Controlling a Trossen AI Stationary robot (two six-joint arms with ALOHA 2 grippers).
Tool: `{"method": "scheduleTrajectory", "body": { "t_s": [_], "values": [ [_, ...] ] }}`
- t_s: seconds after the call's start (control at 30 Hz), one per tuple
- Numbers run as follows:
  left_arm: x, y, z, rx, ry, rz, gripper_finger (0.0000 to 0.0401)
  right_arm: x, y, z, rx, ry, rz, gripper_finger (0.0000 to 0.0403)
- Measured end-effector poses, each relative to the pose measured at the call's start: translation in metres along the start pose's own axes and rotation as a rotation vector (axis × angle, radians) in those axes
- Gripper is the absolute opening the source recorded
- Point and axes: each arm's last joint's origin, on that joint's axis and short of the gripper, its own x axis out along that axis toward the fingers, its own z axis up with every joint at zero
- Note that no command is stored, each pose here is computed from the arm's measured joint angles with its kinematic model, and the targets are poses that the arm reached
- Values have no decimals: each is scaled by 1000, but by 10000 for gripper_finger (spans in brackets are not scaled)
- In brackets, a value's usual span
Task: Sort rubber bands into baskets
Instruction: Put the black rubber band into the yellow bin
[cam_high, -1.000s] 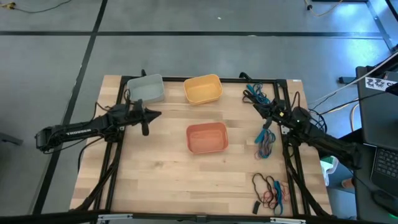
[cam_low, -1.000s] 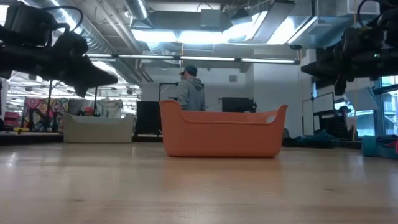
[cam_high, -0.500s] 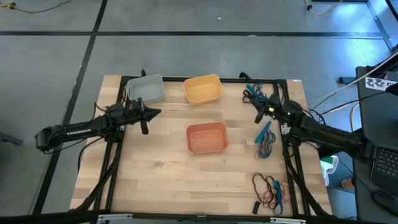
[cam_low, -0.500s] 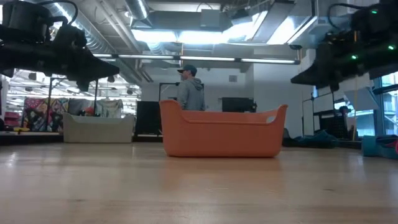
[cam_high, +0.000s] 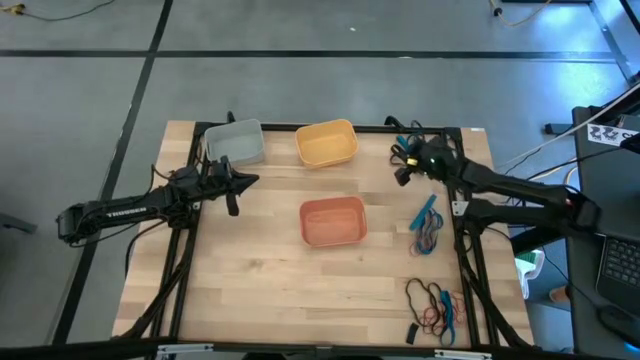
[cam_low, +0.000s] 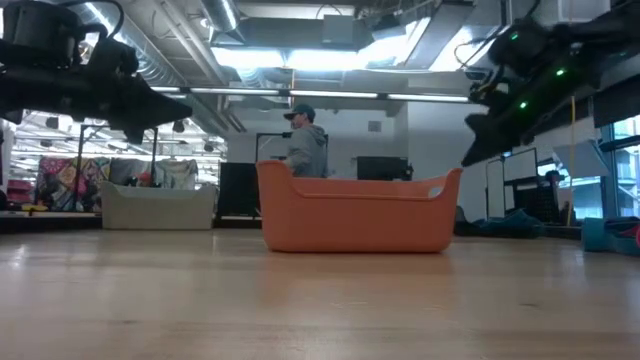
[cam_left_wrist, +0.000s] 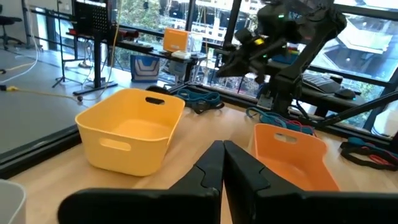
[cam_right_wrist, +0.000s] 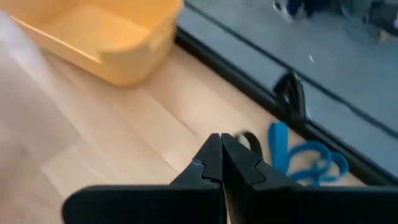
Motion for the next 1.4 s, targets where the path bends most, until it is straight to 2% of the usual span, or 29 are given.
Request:
{"method": "scheduleTrajectory", "body": {
  "t_s": [0.13,0.33,0.53,0.67,0.8,1.0,1.17,1.4],
  "values": [
    [0,0,1,31,-12,-2,5,13,-12,4,31,93,-4,1],
    [0,-1,4,38,-42,-6,5,27,-27,9,103,149,75,1],
    [0,-1,5,77,-51,-3,5,36,-41,6,151,257,71,6],
    [0,-1,5,94,-53,-4,5,40,-46,1,193,302,107,45],
    [0,-1,5,94,-52,-4,5,48,-46,-1,250,315,178,114],
    [0,-1,5,94,-52,-3,5,62,-43,-9,287,375,182,193],
    [0,-1,5,93,-52,-4,5,69,-43,-13,297,398,183,210],
    [0,-1,5,93,-53,-4,5,80,-41,-12,304,360,225,194]
  ]
}}
